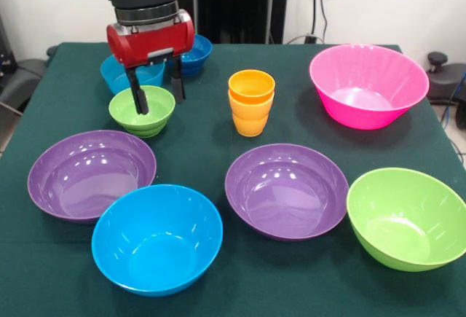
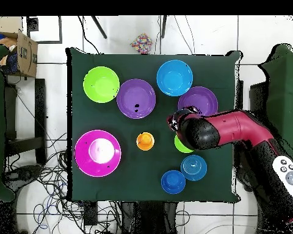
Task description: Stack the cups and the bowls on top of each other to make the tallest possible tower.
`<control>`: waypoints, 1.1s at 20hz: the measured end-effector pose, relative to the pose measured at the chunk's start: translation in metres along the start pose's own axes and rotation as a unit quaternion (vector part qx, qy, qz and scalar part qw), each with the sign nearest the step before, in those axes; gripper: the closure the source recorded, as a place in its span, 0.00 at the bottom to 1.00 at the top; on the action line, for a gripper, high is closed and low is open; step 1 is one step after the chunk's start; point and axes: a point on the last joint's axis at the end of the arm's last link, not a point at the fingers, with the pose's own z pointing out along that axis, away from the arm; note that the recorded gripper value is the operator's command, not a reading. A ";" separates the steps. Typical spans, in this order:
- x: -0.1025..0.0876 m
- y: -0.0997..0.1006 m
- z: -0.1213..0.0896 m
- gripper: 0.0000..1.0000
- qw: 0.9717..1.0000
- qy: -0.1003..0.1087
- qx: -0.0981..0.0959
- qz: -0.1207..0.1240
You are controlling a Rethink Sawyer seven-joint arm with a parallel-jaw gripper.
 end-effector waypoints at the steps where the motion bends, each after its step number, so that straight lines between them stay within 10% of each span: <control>1: 0.004 0.001 0.001 0.00 1.000 0.004 0.003 -0.005; 22: 0.038 0.004 0.019 0.00 0.999 0.016 0.036 -0.034</control>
